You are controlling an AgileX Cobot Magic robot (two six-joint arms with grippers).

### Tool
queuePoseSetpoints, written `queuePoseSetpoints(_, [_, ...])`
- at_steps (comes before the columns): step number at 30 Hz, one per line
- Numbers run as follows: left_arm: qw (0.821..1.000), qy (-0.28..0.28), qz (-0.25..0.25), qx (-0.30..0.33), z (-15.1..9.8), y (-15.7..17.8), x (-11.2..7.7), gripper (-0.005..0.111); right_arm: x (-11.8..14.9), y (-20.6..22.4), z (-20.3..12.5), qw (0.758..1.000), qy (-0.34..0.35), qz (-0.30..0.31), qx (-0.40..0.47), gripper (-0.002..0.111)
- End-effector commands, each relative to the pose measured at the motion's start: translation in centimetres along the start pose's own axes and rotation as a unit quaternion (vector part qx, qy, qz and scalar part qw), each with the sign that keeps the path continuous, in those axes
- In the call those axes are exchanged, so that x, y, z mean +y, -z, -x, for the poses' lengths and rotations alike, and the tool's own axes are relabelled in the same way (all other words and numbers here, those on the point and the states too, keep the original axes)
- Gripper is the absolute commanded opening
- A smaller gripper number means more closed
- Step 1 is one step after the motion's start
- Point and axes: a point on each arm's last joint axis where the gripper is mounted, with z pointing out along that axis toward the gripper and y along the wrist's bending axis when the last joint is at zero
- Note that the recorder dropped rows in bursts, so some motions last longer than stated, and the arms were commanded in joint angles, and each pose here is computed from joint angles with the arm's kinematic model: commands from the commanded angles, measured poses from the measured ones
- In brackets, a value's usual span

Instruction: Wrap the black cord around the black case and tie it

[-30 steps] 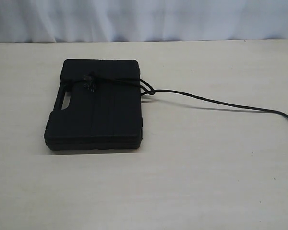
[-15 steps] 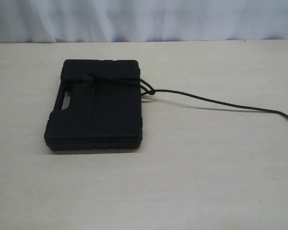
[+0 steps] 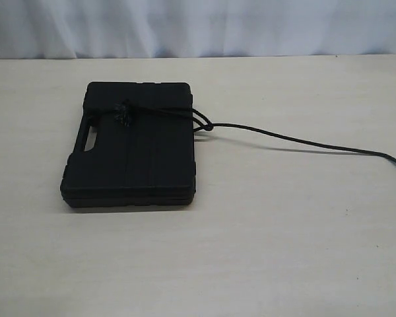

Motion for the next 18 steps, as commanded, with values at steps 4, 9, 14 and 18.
queuePoseSetpoints(4, [1.000, 0.000, -0.001, -0.002, -0.06, -0.01, -0.06, 0.000, 0.03, 0.03, -0.04, 1.000, -0.004, 0.002, 0.000, 0.004])
queuePoseSetpoints(9, [1.000, 0.000, -0.003, -0.003, -0.04, -0.01, -0.08, 0.000, 0.03, 0.03, -0.04, 1.000, -0.004, 0.002, 0.000, 0.004])
queuePoseSetpoints(14, [1.000, 0.002, -0.003, -0.002, -0.05, -0.01, -0.10, 0.000, 0.03, 0.03, -0.04, 1.000, -0.004, 0.002, 0.000, 0.004])
queuePoseSetpoints(18, [0.978, 0.209, -0.014, -0.008, 0.10, 0.00, -0.26, 0.000, 0.03, 0.03, -0.04, 1.000, -0.004, 0.002, 0.000, 0.004])
